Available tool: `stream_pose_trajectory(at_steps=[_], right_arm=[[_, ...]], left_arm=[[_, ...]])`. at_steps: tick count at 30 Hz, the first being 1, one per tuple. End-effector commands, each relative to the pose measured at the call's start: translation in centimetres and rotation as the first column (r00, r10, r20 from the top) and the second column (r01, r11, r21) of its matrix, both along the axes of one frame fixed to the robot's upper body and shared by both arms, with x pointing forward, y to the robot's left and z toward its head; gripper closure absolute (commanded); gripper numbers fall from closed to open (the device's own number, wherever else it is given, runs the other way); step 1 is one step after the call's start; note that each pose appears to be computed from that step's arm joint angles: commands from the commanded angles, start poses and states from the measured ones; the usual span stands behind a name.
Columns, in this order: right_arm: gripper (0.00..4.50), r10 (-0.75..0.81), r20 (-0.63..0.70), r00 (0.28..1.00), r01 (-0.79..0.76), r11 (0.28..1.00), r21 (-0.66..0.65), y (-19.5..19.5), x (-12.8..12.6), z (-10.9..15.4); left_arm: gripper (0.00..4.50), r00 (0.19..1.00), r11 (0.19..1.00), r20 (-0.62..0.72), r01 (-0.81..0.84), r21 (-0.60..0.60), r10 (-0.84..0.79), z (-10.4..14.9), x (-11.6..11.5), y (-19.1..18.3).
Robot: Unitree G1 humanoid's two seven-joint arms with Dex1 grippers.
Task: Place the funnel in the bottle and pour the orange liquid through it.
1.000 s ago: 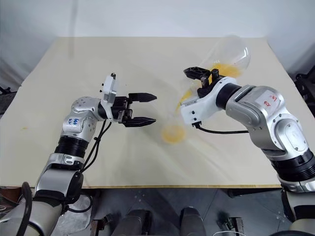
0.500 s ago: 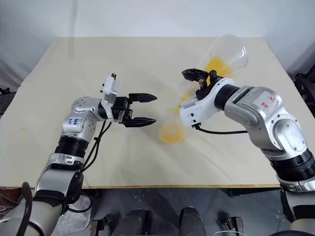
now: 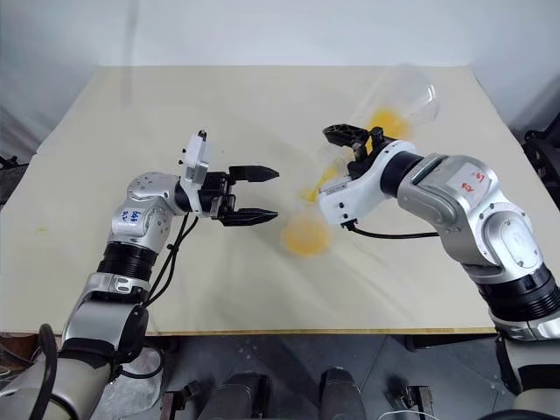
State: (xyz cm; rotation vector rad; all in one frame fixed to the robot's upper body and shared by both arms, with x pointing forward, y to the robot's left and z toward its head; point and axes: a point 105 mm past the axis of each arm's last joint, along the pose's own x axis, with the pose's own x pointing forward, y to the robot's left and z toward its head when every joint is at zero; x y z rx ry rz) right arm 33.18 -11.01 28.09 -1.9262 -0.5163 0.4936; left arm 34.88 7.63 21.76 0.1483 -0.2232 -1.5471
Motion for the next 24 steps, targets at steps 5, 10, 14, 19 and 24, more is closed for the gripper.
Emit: stream_pose_trajectory(at_steps=[5, 10, 14, 19, 24], right_arm=[[1.78, 0.011, 0.093, 0.996, -0.013, 1.0, 0.021, 0.12, -0.56, 2.25], [1.78, 0.015, 0.091, 0.996, -0.016, 1.0, 0.013, 0.16, -0.6, 2.17], [1.78, 0.018, 0.09, 0.996, -0.019, 1.0, 0.004, 0.24, -0.65, 2.15], [1.78, 0.028, 0.094, 0.995, -0.028, 1.0, -0.003, 0.45, -0.76, 2.18], [1.78, 0.034, 0.097, 0.995, -0.033, 0.999, -0.011, 0.55, -0.82, 2.17]], left_arm=[[0.0, 1.0, 1.0, 0.029, 0.002, -0.004, -0.002, 0.31, -0.52, 0.03], [0.0, 1.0, 1.0, 0.024, 0.0, -0.005, 0.0, 0.16, -0.58, 0.03], [0.0, 1.0, 1.0, 0.021, -0.001, -0.007, 0.001, 0.12, -0.58, 0.02], [0.0, 1.0, 1.0, 0.018, -0.005, -0.005, 0.005, -0.01, -0.45, 0.02], [0.0, 1.0, 1.0, 0.012, -0.012, -0.001, 0.012, -0.28, -0.38, 0.07]])
